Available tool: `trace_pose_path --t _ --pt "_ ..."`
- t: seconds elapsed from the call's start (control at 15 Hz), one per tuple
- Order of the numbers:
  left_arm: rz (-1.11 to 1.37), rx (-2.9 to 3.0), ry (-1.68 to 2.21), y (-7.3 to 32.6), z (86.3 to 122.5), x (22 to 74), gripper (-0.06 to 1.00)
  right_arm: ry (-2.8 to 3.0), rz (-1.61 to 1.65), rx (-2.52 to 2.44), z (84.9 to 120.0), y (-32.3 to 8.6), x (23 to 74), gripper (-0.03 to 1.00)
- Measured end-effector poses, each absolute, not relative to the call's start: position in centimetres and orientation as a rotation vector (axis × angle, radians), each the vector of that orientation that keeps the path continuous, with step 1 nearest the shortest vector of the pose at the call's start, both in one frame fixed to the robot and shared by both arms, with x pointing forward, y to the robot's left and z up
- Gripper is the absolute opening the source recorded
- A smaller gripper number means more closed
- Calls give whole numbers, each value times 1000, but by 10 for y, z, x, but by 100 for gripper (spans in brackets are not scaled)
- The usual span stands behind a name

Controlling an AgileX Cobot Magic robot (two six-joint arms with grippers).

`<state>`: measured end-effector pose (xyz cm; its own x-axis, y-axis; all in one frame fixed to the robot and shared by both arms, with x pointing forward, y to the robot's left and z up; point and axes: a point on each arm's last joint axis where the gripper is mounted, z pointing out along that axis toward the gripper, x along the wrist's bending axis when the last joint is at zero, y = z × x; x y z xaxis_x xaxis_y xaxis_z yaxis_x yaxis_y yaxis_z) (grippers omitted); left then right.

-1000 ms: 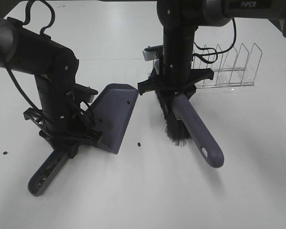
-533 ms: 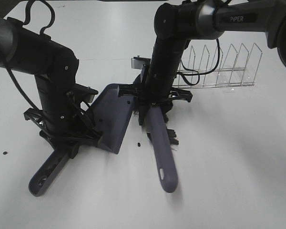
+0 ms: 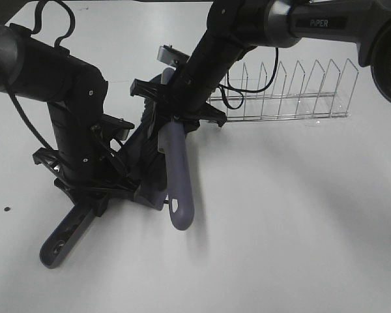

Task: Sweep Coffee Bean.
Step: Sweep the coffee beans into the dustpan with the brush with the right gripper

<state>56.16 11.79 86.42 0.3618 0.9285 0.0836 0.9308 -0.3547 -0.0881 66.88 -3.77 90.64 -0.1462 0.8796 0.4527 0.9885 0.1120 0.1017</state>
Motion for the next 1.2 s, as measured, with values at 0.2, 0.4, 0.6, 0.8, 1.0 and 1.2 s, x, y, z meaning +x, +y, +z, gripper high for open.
trace_pose_path --t 0.2,0.4,0.6,0.8,1.0,1.2 --pt "-29 -2493 -1709 118 864 562 33 -2166 -569 -1804 926 -36 674 29" --pt "-29 -2501 -1698 118 864 562 33 -2327 -364 -1793 930 -49 671 29" --pt "-30 -2505 -1689 118 864 562 33 -2439 -227 -1898 930 -65 675 29" --pt "-41 -2491 -1686 119 866 562 33 -2462 -247 -1893 952 -65 664 29" --pt "-30 -2459 -1667 124 872 554 33 -2492 -194 -1895 967 -77 646 29" --pt "-12 -2436 -1646 131 871 543 33 -2483 -133 -1906 975 -89 627 29"
